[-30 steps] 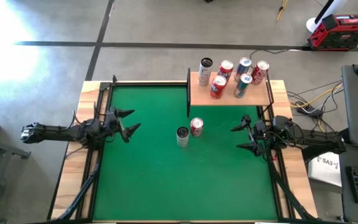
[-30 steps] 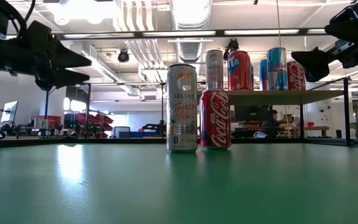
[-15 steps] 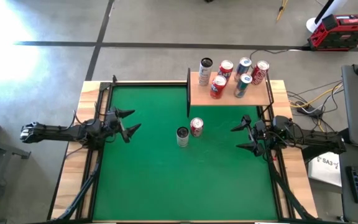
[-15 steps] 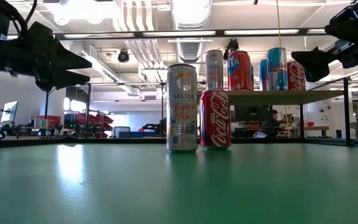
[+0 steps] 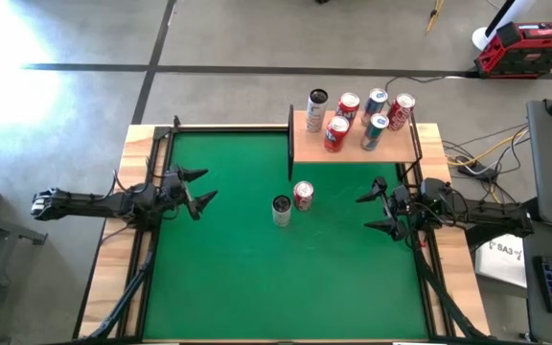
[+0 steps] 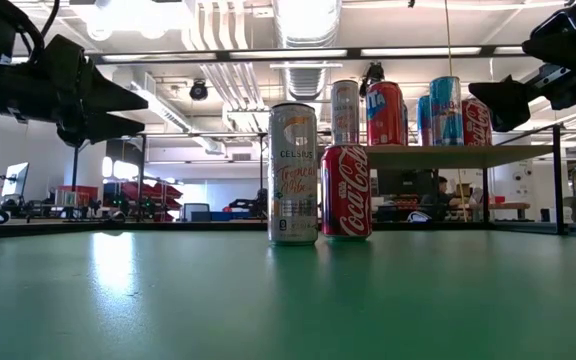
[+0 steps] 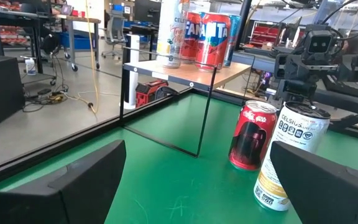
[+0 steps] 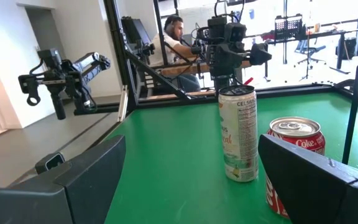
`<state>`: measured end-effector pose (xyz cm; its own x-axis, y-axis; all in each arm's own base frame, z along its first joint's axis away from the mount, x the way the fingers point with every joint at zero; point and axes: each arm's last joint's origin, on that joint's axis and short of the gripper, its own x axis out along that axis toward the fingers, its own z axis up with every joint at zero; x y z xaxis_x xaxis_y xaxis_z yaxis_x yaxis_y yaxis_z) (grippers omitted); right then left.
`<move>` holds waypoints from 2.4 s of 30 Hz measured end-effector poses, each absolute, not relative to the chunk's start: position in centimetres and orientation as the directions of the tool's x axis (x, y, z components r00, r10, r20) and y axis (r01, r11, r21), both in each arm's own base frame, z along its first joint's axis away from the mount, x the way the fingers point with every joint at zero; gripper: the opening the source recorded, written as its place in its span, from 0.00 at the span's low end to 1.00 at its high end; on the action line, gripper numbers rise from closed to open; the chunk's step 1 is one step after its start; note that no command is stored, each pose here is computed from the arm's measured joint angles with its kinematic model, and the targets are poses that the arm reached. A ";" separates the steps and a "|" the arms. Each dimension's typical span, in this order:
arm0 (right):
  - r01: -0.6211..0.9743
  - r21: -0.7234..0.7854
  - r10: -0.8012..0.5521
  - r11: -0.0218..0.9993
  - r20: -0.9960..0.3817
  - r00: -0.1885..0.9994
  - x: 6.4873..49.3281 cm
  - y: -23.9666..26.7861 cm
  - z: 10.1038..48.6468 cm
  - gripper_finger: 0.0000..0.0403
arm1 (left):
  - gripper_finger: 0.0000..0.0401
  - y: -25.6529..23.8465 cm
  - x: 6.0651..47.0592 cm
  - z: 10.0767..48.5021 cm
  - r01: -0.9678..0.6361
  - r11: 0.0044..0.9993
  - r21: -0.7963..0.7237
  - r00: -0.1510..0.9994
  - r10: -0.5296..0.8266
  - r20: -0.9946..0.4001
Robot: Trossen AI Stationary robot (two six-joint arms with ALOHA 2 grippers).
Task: Place canned beverage on shelf
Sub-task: Put the red-white soda can on the shelf aligned with the other red-white soda can
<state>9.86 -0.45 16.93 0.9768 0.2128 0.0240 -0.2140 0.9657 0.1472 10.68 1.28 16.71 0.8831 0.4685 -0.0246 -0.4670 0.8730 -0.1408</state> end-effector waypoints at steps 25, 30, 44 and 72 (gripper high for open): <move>-0.023 0.569 -0.018 0.822 0.066 0.998 9.7 -1.1 18.6 0.89 | 0.96 1.3 10.7 16.7 -0.467 0.873 -0.141 0.883 0.468 -0.024; 0.126 0.651 -0.122 0.749 -0.052 0.991 8.8 -1.2 23.0 0.89 | 0.96 1.3 10.7 16.7 -0.467 0.873 -0.141 0.883 0.468 -0.024; 0.640 0.461 -0.088 0.615 -0.766 0.637 13.8 -2.0 28.2 0.89 | 0.96 1.3 10.7 16.7 -0.467 0.873 -0.142 0.883 0.469 -0.024; 0.789 0.356 -0.079 0.502 -0.889 0.451 24.6 -0.6 26.4 0.89 | 0.96 1.3 10.7 16.7 -0.468 0.873 -0.139 0.883 0.468 -0.029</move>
